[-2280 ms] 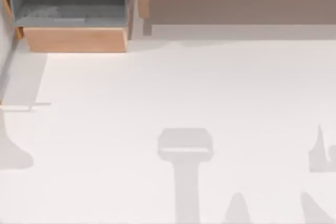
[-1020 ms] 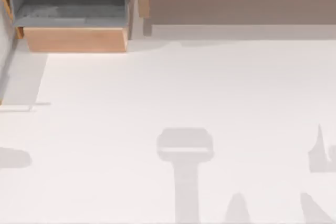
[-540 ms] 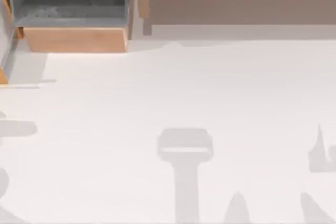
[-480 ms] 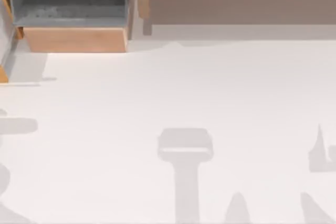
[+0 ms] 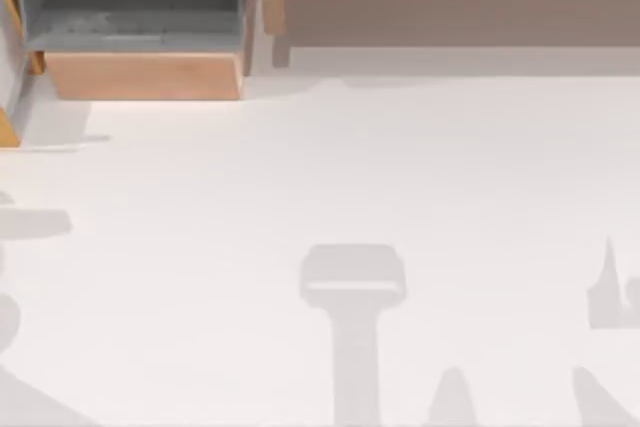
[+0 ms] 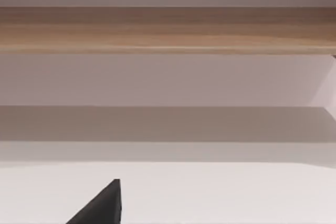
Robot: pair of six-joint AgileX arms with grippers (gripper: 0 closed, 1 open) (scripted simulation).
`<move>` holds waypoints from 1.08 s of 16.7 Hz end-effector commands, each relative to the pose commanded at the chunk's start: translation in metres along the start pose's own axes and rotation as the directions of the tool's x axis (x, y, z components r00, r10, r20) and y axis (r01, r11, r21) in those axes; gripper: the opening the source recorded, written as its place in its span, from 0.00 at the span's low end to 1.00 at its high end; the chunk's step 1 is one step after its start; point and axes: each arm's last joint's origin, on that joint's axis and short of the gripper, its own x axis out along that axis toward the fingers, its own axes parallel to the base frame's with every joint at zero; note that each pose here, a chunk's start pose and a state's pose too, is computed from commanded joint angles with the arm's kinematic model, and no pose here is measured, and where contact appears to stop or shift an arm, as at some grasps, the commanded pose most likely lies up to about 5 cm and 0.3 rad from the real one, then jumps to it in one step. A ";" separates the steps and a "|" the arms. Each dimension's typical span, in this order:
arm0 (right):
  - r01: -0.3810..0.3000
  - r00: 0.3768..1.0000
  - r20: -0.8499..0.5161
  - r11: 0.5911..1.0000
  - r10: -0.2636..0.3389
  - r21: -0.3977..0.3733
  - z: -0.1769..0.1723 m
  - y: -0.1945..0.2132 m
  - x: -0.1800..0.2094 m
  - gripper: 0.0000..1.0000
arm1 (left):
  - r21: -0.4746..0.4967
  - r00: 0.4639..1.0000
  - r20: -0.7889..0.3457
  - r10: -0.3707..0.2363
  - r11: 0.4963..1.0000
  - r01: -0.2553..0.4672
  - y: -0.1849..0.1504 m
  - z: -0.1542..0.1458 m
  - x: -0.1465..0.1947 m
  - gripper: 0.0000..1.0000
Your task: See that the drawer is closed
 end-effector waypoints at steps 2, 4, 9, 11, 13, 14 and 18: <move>0.000 1.000 0.000 1.000 0.000 0.000 0.000 0.000 0.000 1.00 | 0.002 1.000 0.000 0.001 1.000 -0.001 0.001 0.000 0.017 0.00; 0.000 1.000 0.000 1.000 0.000 0.000 0.000 0.000 0.000 1.00 | 0.005 1.000 0.007 0.007 1.000 -0.007 0.003 0.001 0.035 0.00; 0.000 1.000 0.000 1.000 0.000 0.000 0.000 0.000 0.000 1.00 | 0.004 1.000 0.011 0.006 1.000 -0.006 0.003 0.004 0.048 0.00; 0.000 1.000 0.000 1.000 0.000 0.000 0.000 0.000 0.000 1.00 | 0.001 1.000 0.005 0.002 1.000 -0.002 0.003 0.001 0.046 0.00; 0.000 1.000 0.000 1.000 0.000 0.000 0.000 0.000 0.000 1.00 | -0.001 1.000 0.001 -0.002 1.000 0.002 0.001 0.000 0.054 0.00; 0.000 1.000 0.000 1.000 0.000 0.000 0.000 0.000 0.000 1.00 | -0.001 1.000 -0.001 -0.004 1.000 0.004 0.000 -0.001 0.060 0.00; 0.000 1.000 0.000 1.000 0.000 0.000 0.000 0.000 0.000 1.00 | 0.007 1.000 0.002 0.008 1.000 -0.008 0.004 -0.001 0.085 0.00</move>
